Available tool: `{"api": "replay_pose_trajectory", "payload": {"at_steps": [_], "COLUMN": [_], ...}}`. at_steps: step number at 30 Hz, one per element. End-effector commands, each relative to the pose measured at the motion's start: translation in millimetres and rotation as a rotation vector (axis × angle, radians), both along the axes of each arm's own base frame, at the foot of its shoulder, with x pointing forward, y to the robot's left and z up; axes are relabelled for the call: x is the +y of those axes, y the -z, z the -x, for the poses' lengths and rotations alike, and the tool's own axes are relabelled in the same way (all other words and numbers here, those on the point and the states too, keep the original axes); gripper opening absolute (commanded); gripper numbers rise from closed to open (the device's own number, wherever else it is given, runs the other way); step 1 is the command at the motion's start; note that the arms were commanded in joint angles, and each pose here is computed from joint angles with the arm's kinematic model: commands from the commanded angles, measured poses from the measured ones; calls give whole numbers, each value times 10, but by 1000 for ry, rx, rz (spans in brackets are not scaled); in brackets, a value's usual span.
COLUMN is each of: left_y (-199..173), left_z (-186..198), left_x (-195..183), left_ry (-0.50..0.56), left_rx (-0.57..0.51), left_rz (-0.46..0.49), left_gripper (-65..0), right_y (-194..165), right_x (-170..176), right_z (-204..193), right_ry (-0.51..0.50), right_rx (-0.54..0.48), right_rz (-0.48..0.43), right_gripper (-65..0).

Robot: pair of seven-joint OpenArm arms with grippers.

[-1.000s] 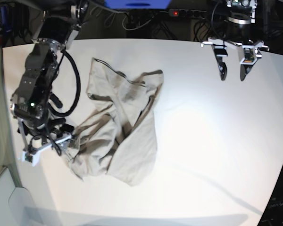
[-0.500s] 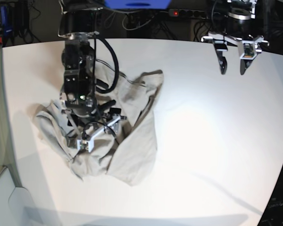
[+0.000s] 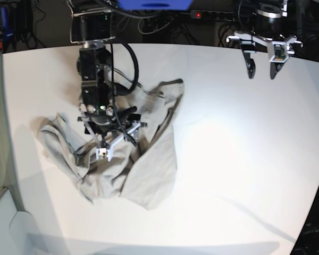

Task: Layout the t-shirt on the table in an organized manner, then fold the t-shirt properly
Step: 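Lay the shirt down with the right gripper and release it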

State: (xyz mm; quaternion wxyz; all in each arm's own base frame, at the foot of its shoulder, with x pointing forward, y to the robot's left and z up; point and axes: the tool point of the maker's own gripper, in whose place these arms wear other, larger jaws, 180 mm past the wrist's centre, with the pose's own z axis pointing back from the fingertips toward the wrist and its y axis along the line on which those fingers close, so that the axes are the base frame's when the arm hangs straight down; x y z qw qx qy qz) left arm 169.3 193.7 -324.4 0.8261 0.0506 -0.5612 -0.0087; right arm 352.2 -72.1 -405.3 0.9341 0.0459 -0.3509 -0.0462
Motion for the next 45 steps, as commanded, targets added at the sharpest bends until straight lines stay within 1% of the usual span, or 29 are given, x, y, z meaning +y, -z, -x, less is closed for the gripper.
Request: {"api": "replay_pose_trajectory", "payload": {"at_steps": [1, 6, 8, 14, 16, 18, 19, 23, 27, 29, 32, 34, 37, 40, 43, 45], "left_y": [-82, -74, -77, -87, -87, -87, -87, -87, -79, -74, -47, -56, -46, -48, -51, -51], "left_z": [-6, -2, -7, -27, -27, -27, -27, -27, -12, -2, 51, 79, 128, 174, 214, 237], "left_x": [18, 22, 22, 22, 22, 22, 22, 22, 22, 22, 28, 75, 133, 194, 239, 258], "left_ry": [-1, -3, -3, -3, -3, -3, -3, -3, -3, -3, -3, -11, -21, -32, -39, -43], "left_rx": [-29, -26, -28, -34, -34, -34, -34, -34, -30, -26, -10, -6, 7, 16, 23, 28], "left_rz": [-8, -8, -8, -8, -8, -8, -8, -8, -8, -8, -12, -22, -35, -49, -60, -64], "left_gripper": [-323, -323, -323, -323, -323, -323, -323, -323, -323, -323, -323, -323, -323, -323, -323, -323], "right_y": [-172, -186, -191, -258, -264, -326, -345, -477, -811, -1058, -1557, -1854, -2149, -2202, -2126, -2097], "right_x": [19, 38, 37, 37, 35, 36, 34, 23, 7, -81, -189, -280, -419, -538, -700, -761], "right_z": [-142, -154, -156, -232, -238, -300, -319, -429, -709, -903, -1242, -1486, -1855, -2193, -2418, -2513], "right_ry": [3, -4, -4, -6, -6, -6, -5, -2, -2, 3, 11, 15, 28, 40, 56, 61], "right_rx": [-63, -67, -68, -85, -87, -102, -105, -142, -222, -281, -390, -439, -468, -493, -506, -508], "right_rz": [-7, -5, -5, -3, -2, -2, -2, 0, 6, 26, 52, 76, 109, 140, 174, 188], "right_gripper": [-246, -380, -419, -490, -546, -632, -650, -650, -650, -650, -650, -650, -650, -650, -650, -624]}}
